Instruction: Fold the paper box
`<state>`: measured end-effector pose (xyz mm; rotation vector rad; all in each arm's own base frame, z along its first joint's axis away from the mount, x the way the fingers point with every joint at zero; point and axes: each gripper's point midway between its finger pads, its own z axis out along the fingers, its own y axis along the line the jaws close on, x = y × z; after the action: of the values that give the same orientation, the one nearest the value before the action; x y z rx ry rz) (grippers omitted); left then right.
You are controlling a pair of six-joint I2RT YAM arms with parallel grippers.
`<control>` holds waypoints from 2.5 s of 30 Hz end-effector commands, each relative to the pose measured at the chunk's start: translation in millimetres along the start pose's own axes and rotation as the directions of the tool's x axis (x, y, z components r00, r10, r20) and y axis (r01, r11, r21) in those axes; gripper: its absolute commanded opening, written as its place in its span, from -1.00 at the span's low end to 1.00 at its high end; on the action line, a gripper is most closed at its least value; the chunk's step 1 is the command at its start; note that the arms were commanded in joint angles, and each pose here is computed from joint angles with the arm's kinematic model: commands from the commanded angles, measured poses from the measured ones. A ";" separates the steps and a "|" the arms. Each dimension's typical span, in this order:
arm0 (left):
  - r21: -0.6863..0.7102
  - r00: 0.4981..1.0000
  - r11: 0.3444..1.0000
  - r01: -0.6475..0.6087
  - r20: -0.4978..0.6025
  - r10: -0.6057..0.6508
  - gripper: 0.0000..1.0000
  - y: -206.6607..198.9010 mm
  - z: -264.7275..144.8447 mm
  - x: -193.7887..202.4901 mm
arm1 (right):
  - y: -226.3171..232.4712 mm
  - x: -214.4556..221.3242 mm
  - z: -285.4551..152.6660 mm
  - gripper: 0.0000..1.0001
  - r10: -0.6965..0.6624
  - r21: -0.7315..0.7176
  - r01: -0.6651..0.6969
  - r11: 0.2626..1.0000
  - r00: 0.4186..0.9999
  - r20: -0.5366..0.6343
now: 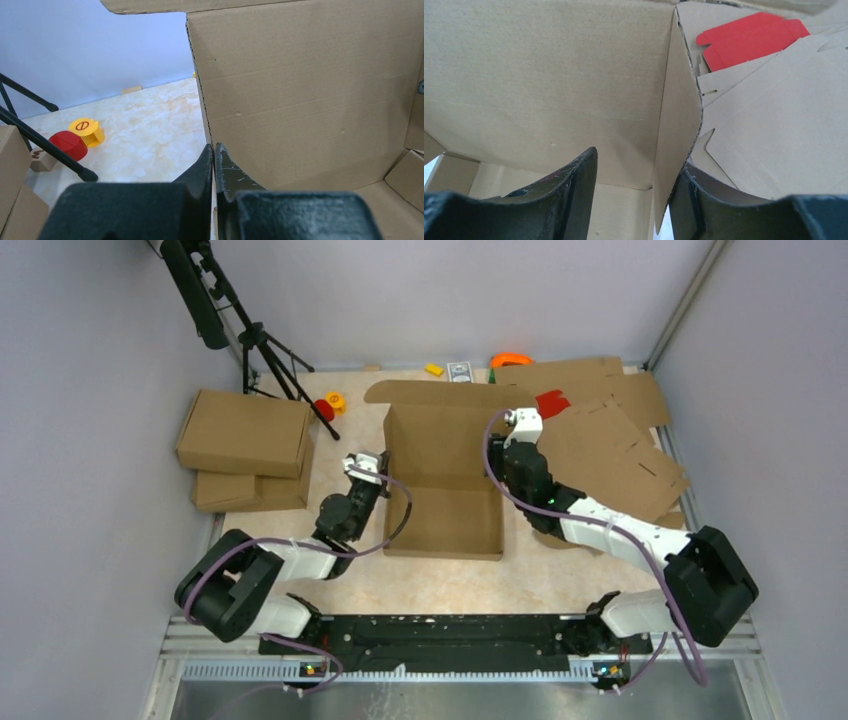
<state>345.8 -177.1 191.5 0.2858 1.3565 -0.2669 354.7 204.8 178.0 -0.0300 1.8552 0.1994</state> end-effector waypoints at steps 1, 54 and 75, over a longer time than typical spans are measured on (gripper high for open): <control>0.026 0.998 1.000 -0.003 0.069 0.002 -1.00 -6.4 -4.1 -17.4 | 3.3 -29.6 -10.4 0.04 0.046 -0.012 -0.046 0.999 0.999 0.011; -0.053 0.908 0.978 0.200 -0.366 -0.205 -0.96 22.4 60.8 -48.8 | -10.5 -100.8 -10.3 -1.00 -0.084 -0.058 0.098 0.994 0.976 0.201; -0.037 0.970 0.987 0.158 -0.183 -0.162 -1.00 29.1 77.6 -68.1 | -7.7 -146.5 21.4 -1.00 0.102 0.049 -0.134 0.990 0.907 0.409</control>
<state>408.0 -168.1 254.8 0.1960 1.6496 -0.3245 410.4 188.0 256.9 0.0207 1.6411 0.1215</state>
